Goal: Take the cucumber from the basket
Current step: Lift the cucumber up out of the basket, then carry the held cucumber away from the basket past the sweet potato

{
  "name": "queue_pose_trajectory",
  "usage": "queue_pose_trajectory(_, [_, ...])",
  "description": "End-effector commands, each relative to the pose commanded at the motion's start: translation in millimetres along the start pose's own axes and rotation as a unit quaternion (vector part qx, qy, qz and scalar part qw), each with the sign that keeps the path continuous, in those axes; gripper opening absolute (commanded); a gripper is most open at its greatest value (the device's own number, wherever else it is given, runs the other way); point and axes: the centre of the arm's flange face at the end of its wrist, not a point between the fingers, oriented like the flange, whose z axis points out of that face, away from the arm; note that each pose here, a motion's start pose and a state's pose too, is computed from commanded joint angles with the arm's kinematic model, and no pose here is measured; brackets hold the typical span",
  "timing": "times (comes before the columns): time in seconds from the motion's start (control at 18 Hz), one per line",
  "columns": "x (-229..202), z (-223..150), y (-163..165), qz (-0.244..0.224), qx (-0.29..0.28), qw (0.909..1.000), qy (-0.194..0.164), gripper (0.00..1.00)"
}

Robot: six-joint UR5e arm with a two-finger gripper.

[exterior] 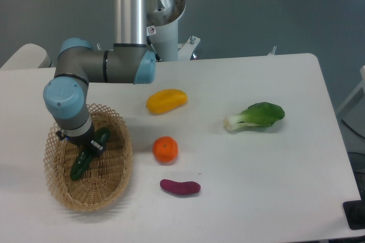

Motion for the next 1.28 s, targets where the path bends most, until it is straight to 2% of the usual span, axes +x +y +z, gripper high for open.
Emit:
queue_pose_trajectory(0.11, [-2, 0, 1, 0.001, -0.005, 1.0000, -0.009, 0.13])
queue_pose_trajectory(0.39, [-15, -29, -3, 0.002, 0.014, 0.9997, -0.021, 0.13])
queue_pose_trajectory(0.56, [-53, -61, -1, -0.016, 0.028, 0.9990, -0.032, 0.13])
queue_pose_trajectory(0.78, [-101, -92, 4, 0.001, 0.012, 0.9996, -0.025, 0.13])
queue_pose_trajectory(1.0, [-156, -103, 16, 0.007, 0.010, 0.9996, -0.026, 0.13])
queue_pose_trajectory(1.28, [-232, -107, 46, 0.043, -0.004, 0.9989, -0.017, 0.14])
